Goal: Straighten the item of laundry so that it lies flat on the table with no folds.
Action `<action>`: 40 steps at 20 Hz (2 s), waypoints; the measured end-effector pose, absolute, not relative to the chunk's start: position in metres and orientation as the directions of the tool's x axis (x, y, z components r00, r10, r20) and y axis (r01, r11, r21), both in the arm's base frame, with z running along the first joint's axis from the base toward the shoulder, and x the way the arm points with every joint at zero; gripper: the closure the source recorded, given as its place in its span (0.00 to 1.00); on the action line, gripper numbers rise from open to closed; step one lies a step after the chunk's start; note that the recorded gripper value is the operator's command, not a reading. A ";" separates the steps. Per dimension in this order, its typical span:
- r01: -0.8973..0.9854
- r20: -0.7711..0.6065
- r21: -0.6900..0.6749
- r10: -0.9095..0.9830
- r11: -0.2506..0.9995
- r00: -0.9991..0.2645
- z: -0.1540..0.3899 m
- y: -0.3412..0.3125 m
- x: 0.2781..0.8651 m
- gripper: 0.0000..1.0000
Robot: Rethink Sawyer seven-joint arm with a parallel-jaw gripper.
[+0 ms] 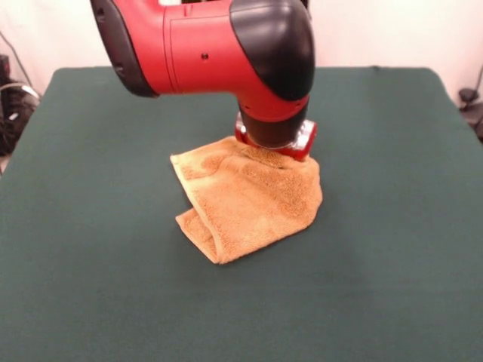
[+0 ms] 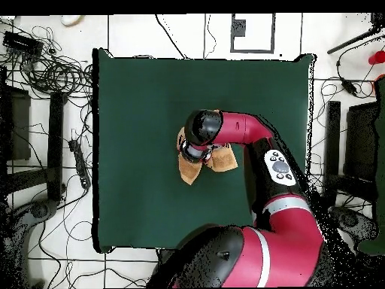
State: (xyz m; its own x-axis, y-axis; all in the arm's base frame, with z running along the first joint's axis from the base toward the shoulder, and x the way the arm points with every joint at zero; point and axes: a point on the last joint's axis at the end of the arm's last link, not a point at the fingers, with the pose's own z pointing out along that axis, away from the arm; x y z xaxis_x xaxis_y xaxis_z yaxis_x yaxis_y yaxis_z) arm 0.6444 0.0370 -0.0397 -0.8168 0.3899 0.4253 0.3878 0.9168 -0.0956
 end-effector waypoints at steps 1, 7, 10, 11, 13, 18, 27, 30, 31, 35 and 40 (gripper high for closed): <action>0.388 0.428 -0.098 0.390 0.917 -0.815 -0.039 0.037 0.645 1.00; 0.387 0.435 -0.105 0.392 0.916 -0.811 -0.035 0.035 0.648 1.00; 0.388 0.426 -0.104 0.394 0.916 -0.815 -0.030 0.033 0.652 1.00; 0.388 0.424 -0.104 0.394 0.916 -0.815 -0.029 0.033 0.652 1.00; 0.390 0.410 -0.104 0.396 0.915 -0.821 -0.020 0.031 0.657 1.00; 0.396 0.384 -0.101 0.403 0.913 -0.831 0.001 0.028 0.668 1.00; 0.400 0.351 -0.098 0.408 0.911 -0.843 0.021 0.024 0.678 1.00; 0.400 0.350 -0.098 0.408 0.911 -0.843 0.021 0.024 0.678 1.00; 0.400 0.351 -0.098 0.408 0.911 -0.843 0.021 0.024 0.678 1.00; 0.399 0.353 -0.099 0.407 0.912 -0.842 0.019 0.024 0.678 1.00; 0.398 0.356 -0.100 0.407 0.912 -0.841 0.016 0.025 0.677 1.00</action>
State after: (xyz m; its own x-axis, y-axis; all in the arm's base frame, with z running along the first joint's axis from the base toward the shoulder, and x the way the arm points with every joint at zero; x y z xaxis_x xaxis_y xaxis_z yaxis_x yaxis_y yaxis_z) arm 0.6766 0.0245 0.0159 -0.8413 0.4065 0.3564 0.3983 0.9118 -0.0998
